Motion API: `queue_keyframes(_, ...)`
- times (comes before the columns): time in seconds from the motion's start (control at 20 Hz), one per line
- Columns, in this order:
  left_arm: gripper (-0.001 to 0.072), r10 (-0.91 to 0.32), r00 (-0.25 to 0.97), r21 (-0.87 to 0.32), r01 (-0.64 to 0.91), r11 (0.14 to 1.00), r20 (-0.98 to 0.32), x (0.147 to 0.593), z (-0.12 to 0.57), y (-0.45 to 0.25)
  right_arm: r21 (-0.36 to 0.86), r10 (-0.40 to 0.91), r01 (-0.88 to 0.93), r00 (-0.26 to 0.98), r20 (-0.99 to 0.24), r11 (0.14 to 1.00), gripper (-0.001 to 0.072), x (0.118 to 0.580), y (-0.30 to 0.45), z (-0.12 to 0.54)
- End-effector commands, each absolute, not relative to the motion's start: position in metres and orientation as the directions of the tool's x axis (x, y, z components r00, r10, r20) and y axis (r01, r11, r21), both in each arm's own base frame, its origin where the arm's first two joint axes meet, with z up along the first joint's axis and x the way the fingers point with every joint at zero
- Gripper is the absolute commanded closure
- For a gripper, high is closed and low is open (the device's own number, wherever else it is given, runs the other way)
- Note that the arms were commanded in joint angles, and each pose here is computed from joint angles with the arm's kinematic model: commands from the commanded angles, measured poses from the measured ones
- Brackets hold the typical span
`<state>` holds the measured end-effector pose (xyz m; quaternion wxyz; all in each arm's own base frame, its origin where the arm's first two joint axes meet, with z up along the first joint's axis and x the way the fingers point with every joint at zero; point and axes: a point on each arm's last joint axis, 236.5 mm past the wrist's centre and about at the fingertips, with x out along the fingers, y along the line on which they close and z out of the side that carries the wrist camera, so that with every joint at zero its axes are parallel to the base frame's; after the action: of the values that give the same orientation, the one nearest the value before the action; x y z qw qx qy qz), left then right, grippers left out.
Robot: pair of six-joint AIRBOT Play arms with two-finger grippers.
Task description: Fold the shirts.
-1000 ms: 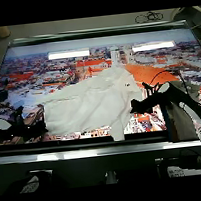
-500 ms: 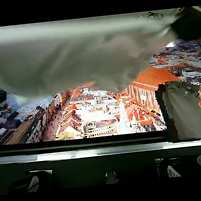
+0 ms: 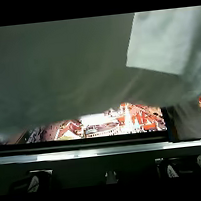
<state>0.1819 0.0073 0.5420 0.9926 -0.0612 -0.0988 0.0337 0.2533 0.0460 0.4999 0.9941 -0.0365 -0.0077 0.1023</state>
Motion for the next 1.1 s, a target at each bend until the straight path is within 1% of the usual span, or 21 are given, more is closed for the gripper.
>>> queue_keyframes(0.0, 0.0684, 0.086, 0.995, -0.096, -0.09, 0.991, -0.042, 0.229, 0.479, 0.019, -0.051, 0.183, -0.205, 0.943, -0.276, 0.978, 0.0693, 0.286, 0.037, 0.43)
queue_keyframes(0.05, 0.0685, 0.082, 0.985, -0.107, -0.099, 0.989, -0.152, 0.252, 0.444, 0.024, -0.008, 0.194, -0.215, 0.896, -0.4, 0.976, 0.0693, 0.303, 0.036, 0.396)
queue_keyframes(0.1, 0.0684, 0.076, 0.962, -0.121, -0.11, 0.986, -0.262, 0.278, 0.402, 0.03, 0.057, 0.207, -0.211, 0.815, -0.541, 0.976, 0.0693, 0.32, 0.036, 0.354)
queue_keyframes(0.15, 0.0684, 0.07, 0.933, -0.132, -0.124, 0.983, -0.354, 0.301, 0.361, 0.035, 0.129, 0.223, -0.184, 0.723, -0.654, 0.974, 0.0693, 0.34, 0.035, 0.313)
queue_keyframes(0.25, 0.0684, 0.056, 0.849, -0.126, -0.143, 0.982, -0.525, 0.346, 0.265, 0.047, 0.22, 0.246, -0.113, 0.551, -0.797, 0.969, 0.0694, 0.379, 0.034, 0.232)
queue_keyframes(0.3, 0.0684, 0.05, 0.804, -0.134, -0.159, 0.978, -0.592, 0.361, 0.221, 0.051, 0.228, 0.248, -0.099, 0.484, -0.84, 0.969, 0.0695, 0.398, 0.036, 0.194)
queue_keyframes(0.4, 0.0684, 0.032, 0.712, -0.145, -0.187, 0.972, -0.702, 0.388, 0.141, 0.057, 0.244, 0.261, -0.094, 0.394, -0.881, 0.965, 0.0695, 0.439, 0.056, 0.12)
queue_keyframes(0.45, 0.0683, 0.024, 0.667, -0.148, -0.199, 0.969, -0.745, 0.398, 0.109, 0.06, 0.262, 0.273, -0.082, 0.374, -0.886, 0.962, 0.0694, 0.46, 0.072, 0.088)
queue_keyframes(0.55, 0.0682, 0.003, 0.582, -0.155, -0.22, 0.963, -0.813, 0.419, 0.054, 0.064, 0.319, 0.3, -0.02, 0.397, -0.867, 0.948, 0.0693, 0.5, 0.101, 0.042)
queue_keyframes(0.7, 0.0681, -0.069, 0.481, -0.217, -0.258, 0.942, -0.874, 0.433, -0.001, 0.055, 0.462, 0.385, 0.098, 0.417, -0.824, 0.882, 0.0692, 0.524, 0.131, 0.015)
queue_keyframes(0.85, 0.0678, -0.187, 0.432, -0.334, -0.295, 0.895, -0.882, 0.438, -0.03, 0.028, 0.498, 0.396, 0.164, 0.422, -0.816, 0.852, 0.0691, 0.53, 0.134, 0.007)
queue_keyframes(0.9, 0.0622, -0.211, 0.419, -0.355, -0.301, 0.885, -0.883, 0.437, -0.032, 0.023, 0.502, 0.395, 0.159, 0.438, -0.808, 0.85, 0.0662, 0.533, 0.134, 0.01)
queue_keyframes(0.95, 0.0402, -0.226, 0.392, -0.356, -0.3, 0.885, -0.892, 0.431, -0.031, 0.021, 0.501, 0.4, 0.153, 0.428, -0.81, 0.852, 0.049, 0.53, 0.132, 0.017)
queue_keyframes(1.0, 0.014, -0.229, 0.342, -0.337, -0.299, 0.893, -0.911, 0.42, -0.028, 0.025, 0.486, 0.403, 0.118, 0.411, -0.818, 0.866, 0.0315, 0.524, 0.127, 0.029)
queue_keyframes(1.05, 0.0078, -0.212, 0.263, -0.289, -0.302, 0.909, -0.941, 0.401, -0.024, 0.038, 0.459, 0.403, 0.062, 0.384, -0.831, 0.886, 0.0237, 0.512, 0.116, 0.041)
